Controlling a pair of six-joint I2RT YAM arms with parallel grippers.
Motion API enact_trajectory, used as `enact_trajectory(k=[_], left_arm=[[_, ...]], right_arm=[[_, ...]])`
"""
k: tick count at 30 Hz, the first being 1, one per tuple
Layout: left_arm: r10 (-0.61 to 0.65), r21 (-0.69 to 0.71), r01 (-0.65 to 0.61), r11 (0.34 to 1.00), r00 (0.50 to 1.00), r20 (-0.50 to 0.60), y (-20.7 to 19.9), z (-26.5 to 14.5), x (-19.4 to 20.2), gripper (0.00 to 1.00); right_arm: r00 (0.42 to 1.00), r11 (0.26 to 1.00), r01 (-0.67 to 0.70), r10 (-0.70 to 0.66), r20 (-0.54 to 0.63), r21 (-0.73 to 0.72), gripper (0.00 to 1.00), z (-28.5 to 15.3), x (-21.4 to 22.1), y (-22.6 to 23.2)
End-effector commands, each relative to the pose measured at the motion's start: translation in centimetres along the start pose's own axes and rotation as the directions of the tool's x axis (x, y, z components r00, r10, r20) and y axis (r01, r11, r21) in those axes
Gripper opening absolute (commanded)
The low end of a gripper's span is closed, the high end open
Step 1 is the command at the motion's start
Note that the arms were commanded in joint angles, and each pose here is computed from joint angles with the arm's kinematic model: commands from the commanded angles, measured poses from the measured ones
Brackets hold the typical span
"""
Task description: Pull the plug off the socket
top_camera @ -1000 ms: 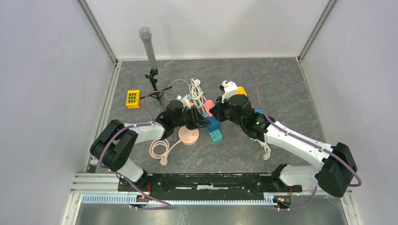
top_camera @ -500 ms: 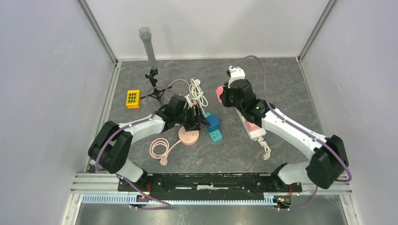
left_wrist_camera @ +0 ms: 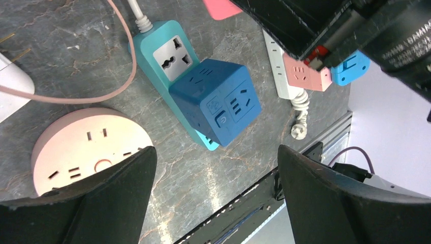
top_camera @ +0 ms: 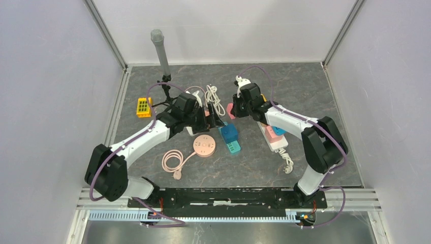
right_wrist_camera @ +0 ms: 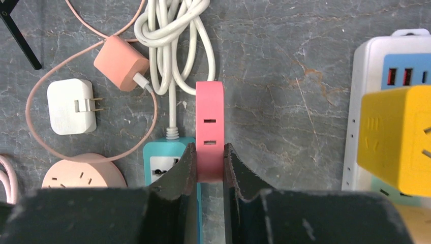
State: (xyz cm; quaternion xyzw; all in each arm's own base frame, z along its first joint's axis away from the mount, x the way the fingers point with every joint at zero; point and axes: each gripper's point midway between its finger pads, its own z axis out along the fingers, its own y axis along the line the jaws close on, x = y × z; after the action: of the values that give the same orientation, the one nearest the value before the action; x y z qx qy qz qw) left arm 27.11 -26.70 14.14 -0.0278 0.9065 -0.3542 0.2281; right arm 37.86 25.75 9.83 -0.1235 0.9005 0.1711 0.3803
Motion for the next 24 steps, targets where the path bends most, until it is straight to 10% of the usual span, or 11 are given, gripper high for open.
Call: enact_trajectory(k=[1, 9, 15, 24], left_arm=[[0.064, -0.019, -0.063, 0.998, 0.998, 0.027, 0.7, -1.2, 0.2, 0.95], [0.126, 0.007, -0.126, 0.992, 0.992, 0.002, 0.5, -1.8, 0.9, 0.97], [0.142, 0.004, -0.142, 0.990, 0.990, 0.021, 0.4, -2.2, 0.6, 0.98], [0.121, -0.071, -0.116, 0.991, 0.991, 0.063, 1.7, -2.2, -0.1, 0.88]], right_arm=[[0.998, 0.997, -0.034, 0.038, 0.052, -0.068, 0.11, 1.2, -1.8, 0.6], [0.995, 0.995, -0.096, 0.096, -0.036, -0.007, 0.24, 3.1, 1.1, -2.3], [0.997, 0.996, -0.074, 0.074, -0.004, 0.042, 0.64, 1.5, 0.4, -3.3], [0.991, 0.998, 0.016, -0.009, 0.130, -0.053, 0.78, -3.3, -2.8, -0.4]])
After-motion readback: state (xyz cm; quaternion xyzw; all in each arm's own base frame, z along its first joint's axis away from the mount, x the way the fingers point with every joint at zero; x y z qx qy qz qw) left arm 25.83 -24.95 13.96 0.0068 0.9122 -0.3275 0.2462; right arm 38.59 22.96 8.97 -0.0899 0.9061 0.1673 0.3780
